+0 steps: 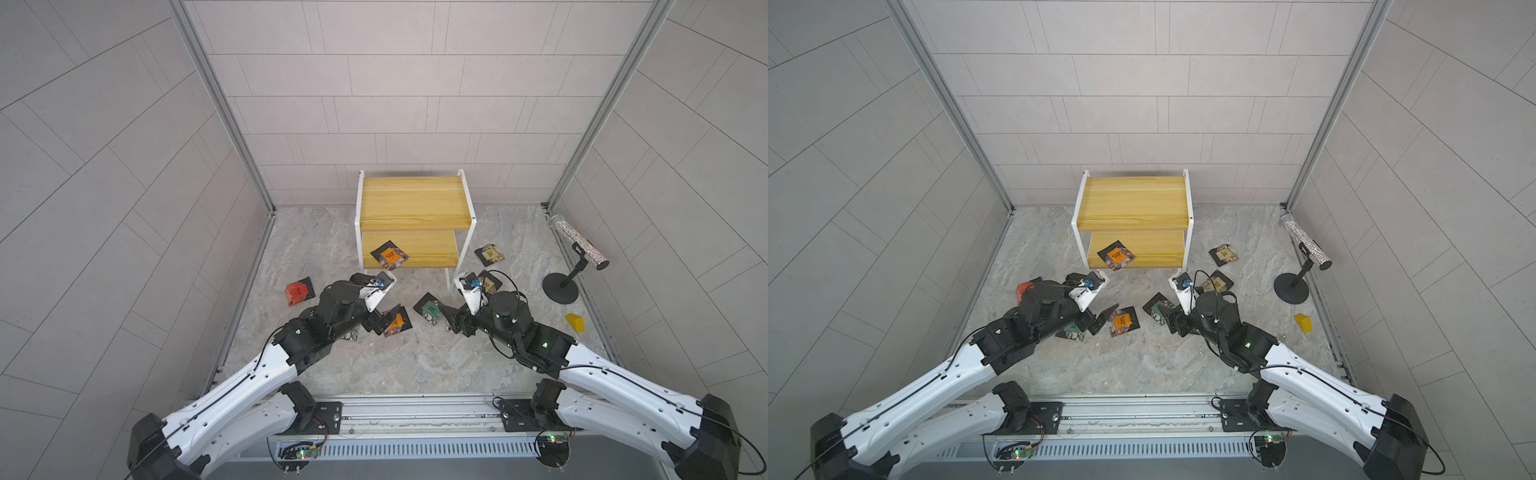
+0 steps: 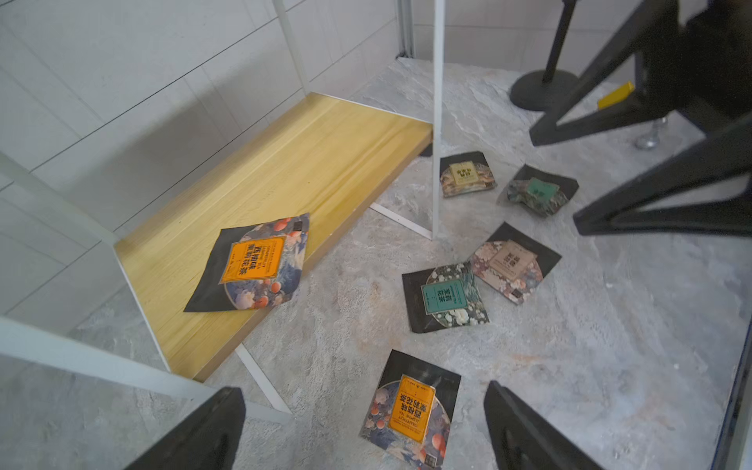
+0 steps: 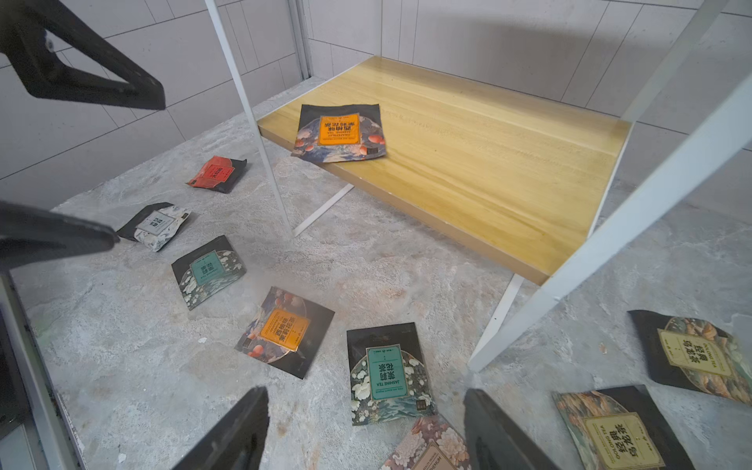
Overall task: Remove the tea bags from the shelf
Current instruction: Pick up the tea bag from the shelf.
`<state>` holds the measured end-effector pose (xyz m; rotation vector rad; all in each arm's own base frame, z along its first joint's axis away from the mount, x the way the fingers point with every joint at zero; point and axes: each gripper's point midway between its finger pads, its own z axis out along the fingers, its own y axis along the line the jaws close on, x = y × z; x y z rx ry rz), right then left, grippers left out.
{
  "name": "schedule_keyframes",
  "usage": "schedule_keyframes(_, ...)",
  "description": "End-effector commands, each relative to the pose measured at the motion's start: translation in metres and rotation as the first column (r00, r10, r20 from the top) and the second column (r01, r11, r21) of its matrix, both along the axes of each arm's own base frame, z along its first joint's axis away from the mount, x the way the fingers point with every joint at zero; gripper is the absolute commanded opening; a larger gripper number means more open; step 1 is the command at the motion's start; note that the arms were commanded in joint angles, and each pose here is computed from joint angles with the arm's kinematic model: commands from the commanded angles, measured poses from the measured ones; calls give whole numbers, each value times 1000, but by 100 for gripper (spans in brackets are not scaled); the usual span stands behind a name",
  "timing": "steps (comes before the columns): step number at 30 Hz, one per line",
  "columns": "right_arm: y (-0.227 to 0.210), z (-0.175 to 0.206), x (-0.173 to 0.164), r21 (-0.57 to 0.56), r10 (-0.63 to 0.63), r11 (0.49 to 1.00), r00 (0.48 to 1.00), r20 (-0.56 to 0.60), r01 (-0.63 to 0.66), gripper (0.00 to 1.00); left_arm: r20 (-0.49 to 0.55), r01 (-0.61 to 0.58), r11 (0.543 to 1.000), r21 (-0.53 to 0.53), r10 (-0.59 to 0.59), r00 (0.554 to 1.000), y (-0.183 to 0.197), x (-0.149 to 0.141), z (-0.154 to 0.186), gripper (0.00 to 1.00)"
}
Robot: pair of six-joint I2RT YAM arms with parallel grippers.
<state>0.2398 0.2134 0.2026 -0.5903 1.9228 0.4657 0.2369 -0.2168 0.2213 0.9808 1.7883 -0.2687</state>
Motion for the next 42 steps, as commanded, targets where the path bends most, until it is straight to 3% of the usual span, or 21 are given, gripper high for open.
schedule_keyframes(1,-4,-2,-1,13,-14,1000,1000,-2,14,79,89,35,998,54,-39,995,-7,7,3,100)
schedule_keyframes(10,-6,-5,-2,14,-23,1000,1000,-1,23,79,172,42,986,158,-69,983,-23,32,-6,98)
schedule_keyframes(17,-9,-6,-2,14,-35,999,999,2,35,79,194,-37,970,241,-11,981,-25,61,-13,92)
schedule_keyframes(32,-13,-9,-4,22,-44,999,999,-2,44,79,195,-104,965,240,57,979,-23,102,-20,85)
schedule_keyframes(42,-14,-10,-5,24,-46,999,999,-9,46,79,171,-98,960,264,53,984,-23,114,-35,77)
